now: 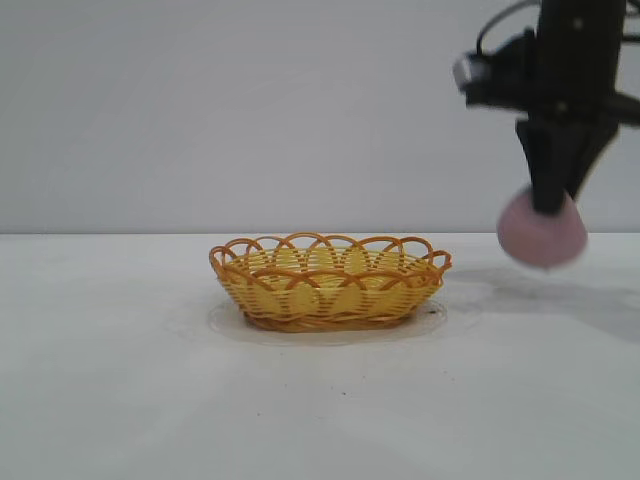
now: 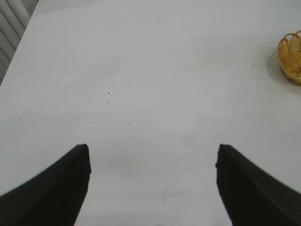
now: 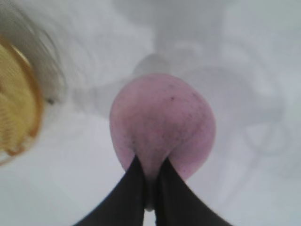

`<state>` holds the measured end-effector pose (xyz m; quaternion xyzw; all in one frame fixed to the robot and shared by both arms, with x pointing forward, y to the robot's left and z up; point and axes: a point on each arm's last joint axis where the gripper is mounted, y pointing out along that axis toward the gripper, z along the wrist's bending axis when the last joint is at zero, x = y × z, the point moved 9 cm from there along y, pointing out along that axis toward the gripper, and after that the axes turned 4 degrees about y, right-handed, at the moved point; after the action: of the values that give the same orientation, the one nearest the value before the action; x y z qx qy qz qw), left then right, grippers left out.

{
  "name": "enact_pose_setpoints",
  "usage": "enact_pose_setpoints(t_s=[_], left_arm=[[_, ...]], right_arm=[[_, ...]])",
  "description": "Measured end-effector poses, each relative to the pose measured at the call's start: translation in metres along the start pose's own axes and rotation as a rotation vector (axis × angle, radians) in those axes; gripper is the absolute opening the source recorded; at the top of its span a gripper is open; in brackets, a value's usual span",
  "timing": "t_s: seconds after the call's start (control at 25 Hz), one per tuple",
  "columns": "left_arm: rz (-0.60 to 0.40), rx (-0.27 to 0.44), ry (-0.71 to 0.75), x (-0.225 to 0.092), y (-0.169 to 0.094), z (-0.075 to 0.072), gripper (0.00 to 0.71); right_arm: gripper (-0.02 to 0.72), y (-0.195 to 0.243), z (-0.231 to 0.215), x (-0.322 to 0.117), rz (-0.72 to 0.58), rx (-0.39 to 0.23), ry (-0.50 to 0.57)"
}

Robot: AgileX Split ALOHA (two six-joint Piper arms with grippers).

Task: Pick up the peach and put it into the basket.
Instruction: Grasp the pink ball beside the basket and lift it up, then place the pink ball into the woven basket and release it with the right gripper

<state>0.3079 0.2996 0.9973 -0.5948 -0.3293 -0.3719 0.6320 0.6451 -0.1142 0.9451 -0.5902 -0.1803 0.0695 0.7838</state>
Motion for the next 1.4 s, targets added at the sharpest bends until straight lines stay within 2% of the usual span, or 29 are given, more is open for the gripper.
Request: enact_pose_setpoints(t_s=[0.28,0.56,0.6,0.64,0.76,0.92,0.96,1.16,1.2,1.4], left_arm=[[0.000,0.000,0.000,0.000,0.000,0.000,0.495],[0.000,0.000,0.000,0.000,0.000,0.000,0.495],[0.000,0.000,0.000,0.000,0.000,0.000,0.495],[0.000,0.000,0.000,0.000,0.000,0.000,0.495],[0.000,0.000,0.000,0.000,0.000,0.000,0.495],[0.000,0.000,0.000,0.000,0.000,0.000,0.495],[0.000,0.000,0.000,0.000,0.000,0.000,0.495],[0.000,0.000,0.000,0.000,0.000,0.000,0.495],[0.000,0.000,0.000,0.000,0.000,0.000,0.495],[0.000,0.000,0.000,0.000,0.000,0.000,0.495]], right_arm=[[0.000,0.034,0.061,-0.015,0.090,0.030,-0.133],[0.000,0.079,0.080,-0.028,0.178,0.033,-0.174],[0.059,0.084,0.078,-0.027,0.178,0.030,-0.173],[0.059,0.087,0.077,-0.025,0.172,0.026,-0.173],[0.212,0.090,0.076,-0.018,0.132,0.017,-0.176],[0.373,0.090,0.076,-0.015,0.121,0.017,-0.177],[0.391,0.089,0.076,-0.016,0.125,0.017,-0.177],[0.378,0.089,0.075,-0.021,0.153,0.016,-0.178],[0.419,0.089,0.074,-0.021,0.154,0.009,-0.181],[0.403,0.066,0.067,-0.013,0.107,-0.018,-0.191]])
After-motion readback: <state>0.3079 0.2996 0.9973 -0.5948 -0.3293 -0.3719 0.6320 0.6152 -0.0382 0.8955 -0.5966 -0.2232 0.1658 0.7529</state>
